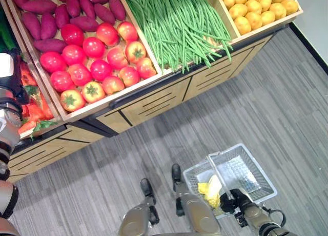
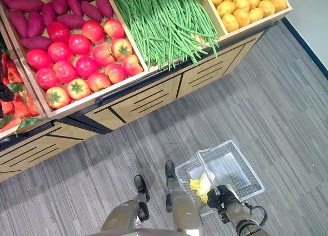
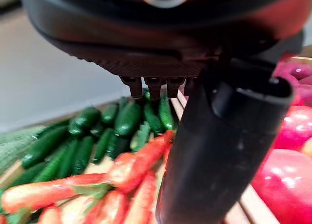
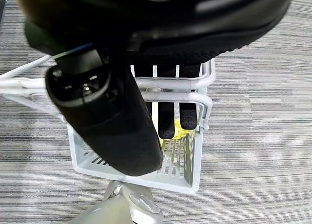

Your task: Get the vegetables into the basket

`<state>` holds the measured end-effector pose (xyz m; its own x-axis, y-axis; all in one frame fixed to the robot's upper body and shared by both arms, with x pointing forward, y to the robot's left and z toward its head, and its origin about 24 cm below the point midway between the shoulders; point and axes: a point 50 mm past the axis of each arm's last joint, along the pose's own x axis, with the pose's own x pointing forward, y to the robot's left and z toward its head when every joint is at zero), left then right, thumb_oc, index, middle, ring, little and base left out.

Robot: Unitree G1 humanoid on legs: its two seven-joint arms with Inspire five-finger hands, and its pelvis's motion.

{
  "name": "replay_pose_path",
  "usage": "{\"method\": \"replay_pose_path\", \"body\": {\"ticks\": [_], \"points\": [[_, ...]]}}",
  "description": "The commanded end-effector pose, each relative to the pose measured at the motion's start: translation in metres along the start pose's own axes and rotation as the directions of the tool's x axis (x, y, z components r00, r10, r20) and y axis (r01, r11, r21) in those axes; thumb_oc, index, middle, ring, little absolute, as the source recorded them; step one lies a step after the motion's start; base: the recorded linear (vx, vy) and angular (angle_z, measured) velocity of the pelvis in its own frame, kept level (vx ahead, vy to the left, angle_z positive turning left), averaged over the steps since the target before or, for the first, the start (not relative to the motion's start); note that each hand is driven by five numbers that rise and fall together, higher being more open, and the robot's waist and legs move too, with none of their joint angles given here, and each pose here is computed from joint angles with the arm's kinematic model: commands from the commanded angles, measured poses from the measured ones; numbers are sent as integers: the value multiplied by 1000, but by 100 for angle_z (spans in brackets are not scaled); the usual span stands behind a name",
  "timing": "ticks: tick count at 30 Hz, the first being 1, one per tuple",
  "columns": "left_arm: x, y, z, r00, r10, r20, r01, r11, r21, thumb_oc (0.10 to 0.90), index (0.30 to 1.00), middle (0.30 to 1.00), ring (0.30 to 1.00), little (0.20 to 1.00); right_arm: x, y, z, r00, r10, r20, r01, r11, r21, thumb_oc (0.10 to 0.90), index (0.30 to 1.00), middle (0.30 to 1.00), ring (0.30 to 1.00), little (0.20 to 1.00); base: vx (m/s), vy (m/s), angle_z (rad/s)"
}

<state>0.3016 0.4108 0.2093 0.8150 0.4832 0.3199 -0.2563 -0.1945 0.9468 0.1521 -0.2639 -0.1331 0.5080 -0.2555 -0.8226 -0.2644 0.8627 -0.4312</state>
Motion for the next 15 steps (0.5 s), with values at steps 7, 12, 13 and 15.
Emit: {"method": "replay_pose_path", "body": {"ticks": [7, 12, 13, 15], "points": [[4, 43, -48, 974, 169, -151, -153, 982, 111, 900, 1000, 1000, 1000, 1000, -11, 10, -49, 990, 32, -136, -34, 999, -7, 400, 300, 300, 300, 300, -8, -1, 3], [3, 35, -54, 974, 129, -189, -105, 986, 131, 900, 1000, 1000, 1000, 1000, -10, 5, -45, 992, 18, -122, -20, 1000, -14, 400, 300, 300, 300, 300, 0, 0, 0], [4, 35, -54, 974, 130, -188, -106, 986, 131, 900, 1000, 1000, 1000, 1000, -10, 6, -45, 992, 19, -122, -20, 1000, -12, 400, 300, 300, 300, 300, 0, 0, 0], [5, 33, -54, 973, 111, -203, -87, 988, 124, 900, 1000, 1000, 1000, 1000, -10, 5, -45, 992, 17, -122, -18, 1000, -12, 400, 300, 300, 300, 300, 0, 0, 0]]}}
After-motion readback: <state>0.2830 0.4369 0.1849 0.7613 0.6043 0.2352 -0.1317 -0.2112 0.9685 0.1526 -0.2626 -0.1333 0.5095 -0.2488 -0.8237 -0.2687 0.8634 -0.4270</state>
